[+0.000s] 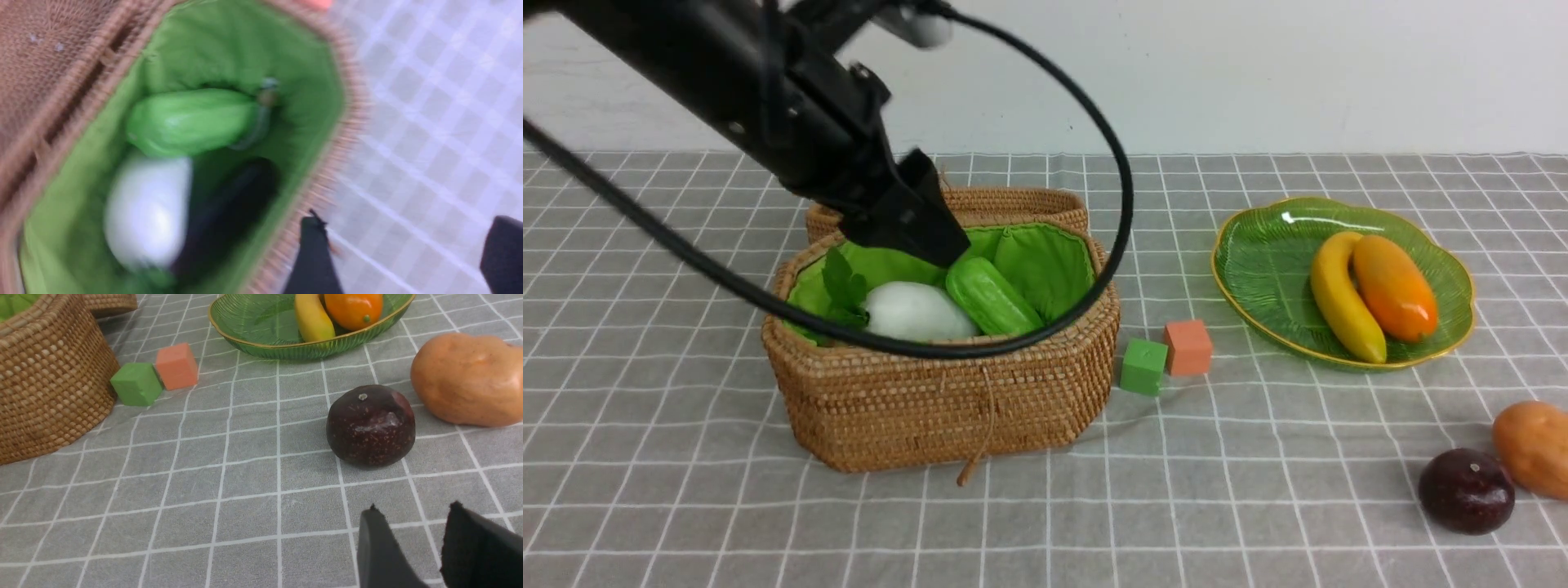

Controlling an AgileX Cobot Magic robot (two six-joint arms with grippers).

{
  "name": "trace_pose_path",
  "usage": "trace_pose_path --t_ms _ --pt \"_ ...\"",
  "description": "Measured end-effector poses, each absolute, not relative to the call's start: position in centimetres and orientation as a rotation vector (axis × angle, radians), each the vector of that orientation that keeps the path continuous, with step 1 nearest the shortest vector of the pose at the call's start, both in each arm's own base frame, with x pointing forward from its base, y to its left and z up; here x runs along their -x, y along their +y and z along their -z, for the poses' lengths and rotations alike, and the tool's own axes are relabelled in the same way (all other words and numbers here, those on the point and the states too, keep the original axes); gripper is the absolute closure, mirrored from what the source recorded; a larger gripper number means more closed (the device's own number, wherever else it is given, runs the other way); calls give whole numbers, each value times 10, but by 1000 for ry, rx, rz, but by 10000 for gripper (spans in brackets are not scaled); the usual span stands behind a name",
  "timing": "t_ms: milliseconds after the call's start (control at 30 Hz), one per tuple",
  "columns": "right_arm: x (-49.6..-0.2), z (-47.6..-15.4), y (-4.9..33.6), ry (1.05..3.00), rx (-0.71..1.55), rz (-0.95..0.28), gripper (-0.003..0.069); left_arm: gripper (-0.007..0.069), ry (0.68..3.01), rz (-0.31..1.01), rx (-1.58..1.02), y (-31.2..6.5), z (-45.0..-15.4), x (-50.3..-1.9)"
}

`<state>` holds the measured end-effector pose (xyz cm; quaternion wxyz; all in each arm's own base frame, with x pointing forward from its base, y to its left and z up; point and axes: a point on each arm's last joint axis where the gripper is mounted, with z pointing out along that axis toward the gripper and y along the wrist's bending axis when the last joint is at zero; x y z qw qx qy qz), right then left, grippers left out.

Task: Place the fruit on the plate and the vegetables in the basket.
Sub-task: Use the right arm to grab a mangosteen and put it into the right plate

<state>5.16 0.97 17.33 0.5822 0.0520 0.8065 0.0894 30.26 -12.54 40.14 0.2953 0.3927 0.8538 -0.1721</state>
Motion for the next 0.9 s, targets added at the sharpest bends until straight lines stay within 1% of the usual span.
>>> trace_pose_path --t_ms 33,67,100,167,200,233,300,333,367,400,467,533,567,600,633,667,767,867,900 --pt "-52 -173 10 1883 -121 -209 418 176 2271 472 -994 -122 -415 -289" --pt "-52 -173 10 1883 -121 -209 418 185 2271 477 -970 -120 -421 -283" --pt "-52 -173 10 1883 -121 -209 418 235 2279 478 -844 -111 -440 -260" --pt "-52 -173 10 1883 -121 -209 418 283 2275 451 -720 -100 -457 -236" --pt "-52 -173 10 1883 -121 -209 418 305 2284 443 -671 -97 -460 -230" --pt "-52 -173 10 1883 -121 -209 418 348 2280 403 -602 -88 -467 -216" --pt "-52 -173 10 1883 -121 -209 418 380 2284 369 -541 -81 -469 -205" --pt "-52 -173 10 1883 -121 -209 418 433 2297 328 -474 -73 -468 -193" --pt "-52 -173 10 1883 -121 -209 418 459 2293 315 -451 -69 -468 -185" --pt "-52 -173 10 1883 -121 -209 418 491 2299 295 -419 -63 -464 -173" --pt "-52 -173 10 1883 -121 -209 418 529 2311 280 -400 -59 -458 -163" --pt "-52 -173 10 1883 -121 -209 418 616 2323 269 -385 -48 -438 -130" --pt "-52 -173 10 1883 -121 -209 418 635 2318 272 -381 -46 -435 -122" --pt "-52 -173 10 1883 -121 -209 418 635 2319 273 -382 -45 -433 -120" --pt "-52 -173 10 1883 -121 -209 418 638 2333 295 -383 -42 -418 -104" --pt "-52 -173 10 1883 -121 -209 418 638 2343 303 -383 -42 -414 -102" --pt "-52 -173 10 1883 -121 -209 418 638 2355 358 -380 -40 -389 -83" --pt "-52 -173 10 1883 -121 -209 418 638 2345 388 -366 -40 -373 -76" --pt "-52 -173 10 1883 -121 -209 418 638 2346 390 -366 -40 -372 -76"
